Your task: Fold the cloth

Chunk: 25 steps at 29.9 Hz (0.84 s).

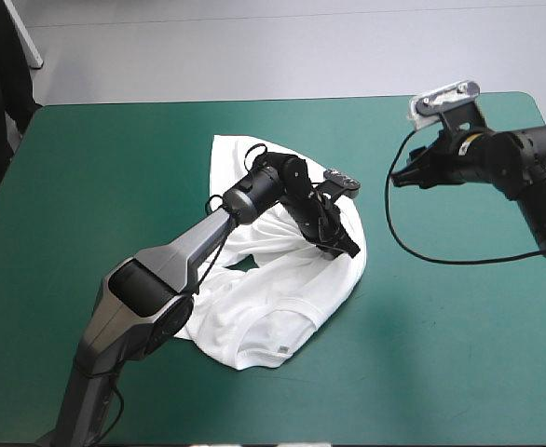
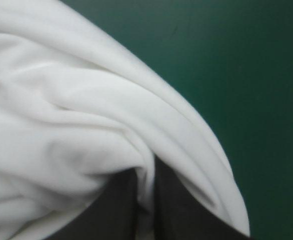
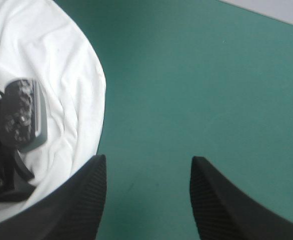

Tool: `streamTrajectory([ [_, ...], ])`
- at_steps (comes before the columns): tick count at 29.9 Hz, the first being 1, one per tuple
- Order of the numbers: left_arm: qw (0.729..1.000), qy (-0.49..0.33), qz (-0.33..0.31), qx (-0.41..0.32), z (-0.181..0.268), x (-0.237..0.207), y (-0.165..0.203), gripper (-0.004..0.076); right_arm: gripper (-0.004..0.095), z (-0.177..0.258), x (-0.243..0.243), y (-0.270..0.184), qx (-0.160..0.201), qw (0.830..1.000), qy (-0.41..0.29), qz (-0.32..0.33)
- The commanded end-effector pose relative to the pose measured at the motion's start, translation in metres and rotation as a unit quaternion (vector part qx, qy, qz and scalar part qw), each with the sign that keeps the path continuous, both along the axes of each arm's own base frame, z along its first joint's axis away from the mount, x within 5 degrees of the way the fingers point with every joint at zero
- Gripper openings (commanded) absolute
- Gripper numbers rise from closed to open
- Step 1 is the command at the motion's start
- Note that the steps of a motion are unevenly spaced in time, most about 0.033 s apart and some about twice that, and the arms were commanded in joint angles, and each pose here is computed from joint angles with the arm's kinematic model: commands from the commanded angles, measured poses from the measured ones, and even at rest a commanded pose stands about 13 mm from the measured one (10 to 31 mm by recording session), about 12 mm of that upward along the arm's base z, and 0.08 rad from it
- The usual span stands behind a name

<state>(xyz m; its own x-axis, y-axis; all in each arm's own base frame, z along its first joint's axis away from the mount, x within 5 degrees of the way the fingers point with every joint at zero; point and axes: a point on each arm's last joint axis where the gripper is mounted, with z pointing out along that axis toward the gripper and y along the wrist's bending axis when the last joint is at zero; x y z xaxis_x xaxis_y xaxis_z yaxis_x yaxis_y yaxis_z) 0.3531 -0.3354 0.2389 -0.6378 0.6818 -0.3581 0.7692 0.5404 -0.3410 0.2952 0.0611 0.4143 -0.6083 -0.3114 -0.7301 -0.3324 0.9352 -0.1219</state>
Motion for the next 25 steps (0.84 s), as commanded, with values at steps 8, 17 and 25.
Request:
streamTrajectory([
  [8, 0.997, -0.021, 0.061, -0.033, 0.069, 0.015, 0.054, 0.0576, 0.0484, -0.04, -0.018, -0.001, 0.025, 1.0, 0.01, -0.003],
  [17, 0.985, -0.065, 0.162, -0.001, 0.126, -0.007, 0.138, 0.054, 0.0484, -0.051, -0.006, 0.005, 0.051, 0.998, 0.021, -0.002],
  [25, 0.974, 0.022, 0.185, 0.129, 0.07, -0.096, 0.198, 0.0531, 0.0484, -0.075, 0.018, 0.012, 0.059, 0.997, 0.043, -0.001],
])
